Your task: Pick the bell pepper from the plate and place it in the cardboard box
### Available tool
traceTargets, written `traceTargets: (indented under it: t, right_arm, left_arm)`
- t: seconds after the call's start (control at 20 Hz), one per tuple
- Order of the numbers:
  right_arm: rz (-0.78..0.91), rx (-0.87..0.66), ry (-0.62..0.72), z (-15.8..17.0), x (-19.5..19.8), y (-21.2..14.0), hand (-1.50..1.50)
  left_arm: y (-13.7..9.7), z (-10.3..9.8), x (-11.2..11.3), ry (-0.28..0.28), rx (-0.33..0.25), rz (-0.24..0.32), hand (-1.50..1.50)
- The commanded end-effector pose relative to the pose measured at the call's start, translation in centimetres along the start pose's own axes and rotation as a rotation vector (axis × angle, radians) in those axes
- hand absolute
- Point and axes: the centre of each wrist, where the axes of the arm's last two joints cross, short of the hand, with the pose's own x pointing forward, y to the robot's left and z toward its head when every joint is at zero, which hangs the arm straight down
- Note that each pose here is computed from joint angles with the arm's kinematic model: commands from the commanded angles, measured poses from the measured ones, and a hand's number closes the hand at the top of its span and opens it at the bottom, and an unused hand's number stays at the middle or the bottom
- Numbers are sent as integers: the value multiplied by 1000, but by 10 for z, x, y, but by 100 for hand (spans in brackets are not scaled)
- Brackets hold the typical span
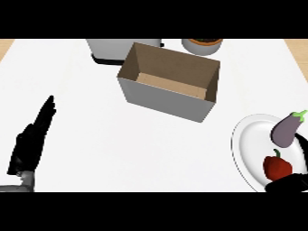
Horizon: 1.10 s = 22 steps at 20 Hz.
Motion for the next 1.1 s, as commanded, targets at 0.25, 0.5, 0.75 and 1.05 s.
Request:
traceTargets:
  t: [0.25,0.5,0.75,1.05]
  right_arm:
    - [28,11,11,-15,-17,5,-150]
    - [-4,-1,12,-12,-21,1,-150]
    - [-15,-8,1,-20,-11,8,-150]
    - [-13,6,24,-22,-7,29,-150]
  left_arm:
    - [4,5,9,-4,-1,7,0]
    - [-15,-1,13,-6,-5,11,0]
    - [-4,4,2,-2,0,11,0]
    - [-1,3,4,6,-13,11,0]
